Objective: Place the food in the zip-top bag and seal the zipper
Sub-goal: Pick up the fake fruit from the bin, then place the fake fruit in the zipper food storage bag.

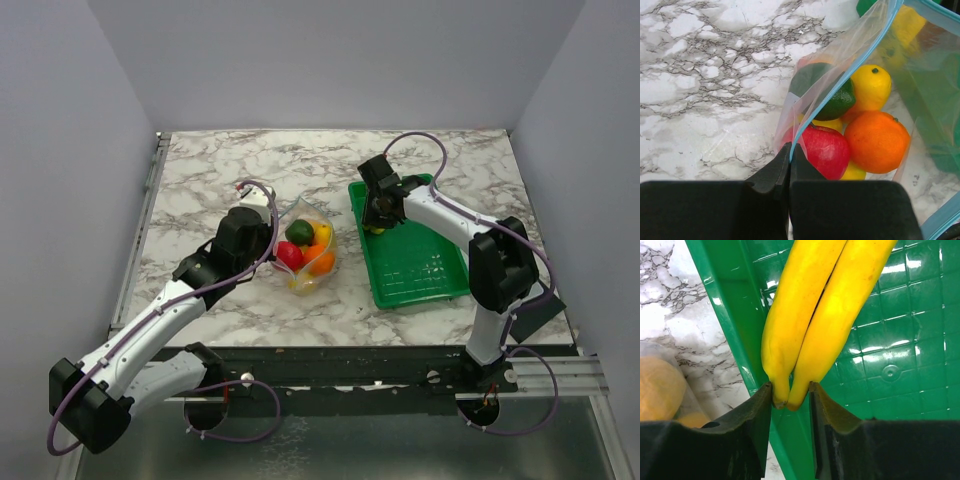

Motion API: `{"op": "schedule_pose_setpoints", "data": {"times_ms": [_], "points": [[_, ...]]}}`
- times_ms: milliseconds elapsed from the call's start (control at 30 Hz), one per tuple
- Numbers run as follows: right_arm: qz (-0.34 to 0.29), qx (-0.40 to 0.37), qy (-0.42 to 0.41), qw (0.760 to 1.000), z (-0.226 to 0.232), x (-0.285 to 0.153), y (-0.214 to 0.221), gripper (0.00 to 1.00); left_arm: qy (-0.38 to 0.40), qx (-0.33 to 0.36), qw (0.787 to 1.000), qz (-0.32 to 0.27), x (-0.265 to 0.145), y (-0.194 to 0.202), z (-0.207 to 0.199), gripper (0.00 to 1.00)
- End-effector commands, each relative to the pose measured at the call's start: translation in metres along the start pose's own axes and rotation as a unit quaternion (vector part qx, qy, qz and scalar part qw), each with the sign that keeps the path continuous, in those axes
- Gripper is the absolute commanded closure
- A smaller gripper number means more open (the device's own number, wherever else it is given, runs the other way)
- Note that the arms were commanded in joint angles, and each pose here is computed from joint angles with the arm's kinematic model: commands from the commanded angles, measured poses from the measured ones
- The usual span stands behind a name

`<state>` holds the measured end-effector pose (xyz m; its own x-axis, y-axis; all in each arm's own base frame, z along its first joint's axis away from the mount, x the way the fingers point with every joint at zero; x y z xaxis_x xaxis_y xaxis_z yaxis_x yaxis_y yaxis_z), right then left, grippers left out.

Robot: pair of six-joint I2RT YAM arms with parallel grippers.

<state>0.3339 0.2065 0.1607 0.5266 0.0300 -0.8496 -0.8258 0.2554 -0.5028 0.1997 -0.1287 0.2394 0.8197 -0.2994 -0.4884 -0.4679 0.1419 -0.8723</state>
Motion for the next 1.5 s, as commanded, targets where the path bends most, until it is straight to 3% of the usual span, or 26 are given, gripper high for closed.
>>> {"op": "schedule_pose_setpoints", "data": {"times_ms": [0, 233, 600, 1033, 1467], "points": [[0.008, 0.008, -0.011, 1.0, 0.003, 0.007, -0.001, 0.7, 0.007, 0.005, 1.0, -0.001, 0.003, 0.0, 0.0, 1.0], [0.012, 0.008, -0.006, 1.0, -0.005, 0.006, 0.006, 0.99, 0.007, 0.004, 1.0, -0.002, 0.003, -0.001, 0.001, 1.0], [-0.024, 0.013, -0.017, 0.999, -0.022, -0.037, 0.005, 0.99, 0.008, 0.003, 1.0, -0.004, 0.002, -0.001, 0.001, 1.0], [-0.067, -0.006, -0.111, 0.992, -0.042, -0.121, 0.004, 0.99, 0.013, -0.003, 1.0, -0.001, 0.002, 0.0, 0.0, 1.0], [-0.062, -0.108, -0.351, 0.928, -0.028, -0.215, 0.014, 0.99, 0.008, -0.013, 1.0, -0.001, 0.003, 0.0, 0.0, 1.0]]}}
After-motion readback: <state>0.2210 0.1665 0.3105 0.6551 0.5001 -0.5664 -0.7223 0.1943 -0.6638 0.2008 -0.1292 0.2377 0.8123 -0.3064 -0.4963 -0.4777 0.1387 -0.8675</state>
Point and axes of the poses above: each gripper's point midway between its finger pads, its own x axis out along the fingers, its own z axis along the line the jaws close on, y = z × x, the point moved 9 cm from there along -x, back along the fingers, and after that the axes turned 6 degrees about x, right-handed, at the moved point
